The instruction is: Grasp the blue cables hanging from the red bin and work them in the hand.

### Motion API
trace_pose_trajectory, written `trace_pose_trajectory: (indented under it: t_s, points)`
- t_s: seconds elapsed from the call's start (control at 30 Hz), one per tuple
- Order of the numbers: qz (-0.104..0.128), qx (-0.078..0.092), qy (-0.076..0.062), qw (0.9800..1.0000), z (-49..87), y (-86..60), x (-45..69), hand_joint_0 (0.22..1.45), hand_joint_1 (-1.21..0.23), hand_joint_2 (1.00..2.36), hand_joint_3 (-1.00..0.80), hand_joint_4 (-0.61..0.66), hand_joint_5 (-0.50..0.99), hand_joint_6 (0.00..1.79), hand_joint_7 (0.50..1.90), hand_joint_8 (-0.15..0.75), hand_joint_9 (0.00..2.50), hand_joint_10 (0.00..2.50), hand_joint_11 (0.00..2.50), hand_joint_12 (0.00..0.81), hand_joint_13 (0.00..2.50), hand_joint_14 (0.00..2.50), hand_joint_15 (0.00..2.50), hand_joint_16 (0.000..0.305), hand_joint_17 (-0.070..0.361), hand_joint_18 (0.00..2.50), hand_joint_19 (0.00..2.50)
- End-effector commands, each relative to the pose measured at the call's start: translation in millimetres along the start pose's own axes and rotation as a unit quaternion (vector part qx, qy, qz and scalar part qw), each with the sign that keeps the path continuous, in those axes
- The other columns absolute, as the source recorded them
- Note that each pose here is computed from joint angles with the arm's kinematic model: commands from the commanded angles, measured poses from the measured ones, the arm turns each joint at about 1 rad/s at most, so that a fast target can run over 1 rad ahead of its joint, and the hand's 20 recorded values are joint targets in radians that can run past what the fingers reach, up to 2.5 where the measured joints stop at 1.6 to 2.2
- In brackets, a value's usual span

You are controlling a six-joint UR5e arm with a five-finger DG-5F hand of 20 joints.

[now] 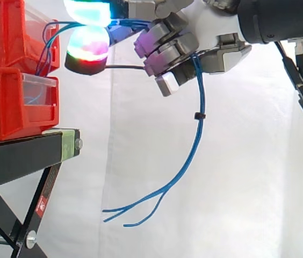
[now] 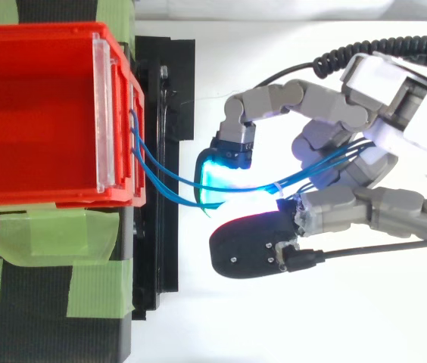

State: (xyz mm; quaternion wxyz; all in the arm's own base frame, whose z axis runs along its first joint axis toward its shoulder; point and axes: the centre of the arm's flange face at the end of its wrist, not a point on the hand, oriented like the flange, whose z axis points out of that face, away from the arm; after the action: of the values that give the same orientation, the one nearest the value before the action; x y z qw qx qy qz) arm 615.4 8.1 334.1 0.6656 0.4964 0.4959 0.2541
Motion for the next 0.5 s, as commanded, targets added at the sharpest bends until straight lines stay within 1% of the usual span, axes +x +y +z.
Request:
trace_pose_trajectory:
  t_s: [0.0, 0.07, 0.27, 0.37, 0.47]
  points:
    - [-0.016, -0.003, -0.003, 0.9999, 2.2, 0.4, -2.2, 0.85, -0.59, 1.01, -0.8, 0.19, 0.23, 0.47, 1.29, 0.615, 1.54, 2.5, 2.5, 0.681, 1.96, 2.5, 1.86, 0.213, 0.16, 2.34, 0.64]
    - [-0.024, -0.003, -0.004, 0.9997, 2.1, -0.1, -2.1, 0.84, -0.59, 1.01, -0.84, 0.19, 0.24, 0.45, 1.3, 0.615, 1.54, 2.5, 2.5, 0.681, 1.96, 2.5, 1.86, 0.213, 0.16, 2.34, 0.64]
    - [-0.024, -0.002, -0.007, 0.9997, 2.7, 0.0, -3.3, 0.86, -0.59, 1.01, -0.83, 0.18, 0.28, 0.43, 1.32, 0.615, 1.54, 2.5, 2.5, 0.681, 1.96, 2.5, 1.86, 0.213, 0.16, 2.34, 0.64]
    - [-0.024, 0.0, -0.008, 0.9997, 3.6, -1.7, -5.6, 0.88, -0.59, 1.01, -0.8, 0.17, 0.31, 0.4, 1.32, 0.615, 1.54, 2.5, 2.5, 0.681, 1.96, 2.5, 1.86, 0.213, 0.16, 2.34, 0.64]
    - [-0.024, -0.001, -0.01, 0.9997, 4.8, -1.5, -7.1, 0.88, -0.59, 1.01, -0.81, 0.17, 0.33, 0.36, 1.34, 0.615, 1.54, 2.5, 2.5, 0.681, 1.96, 2.5, 1.86, 0.213, 0.16, 2.34, 0.64]
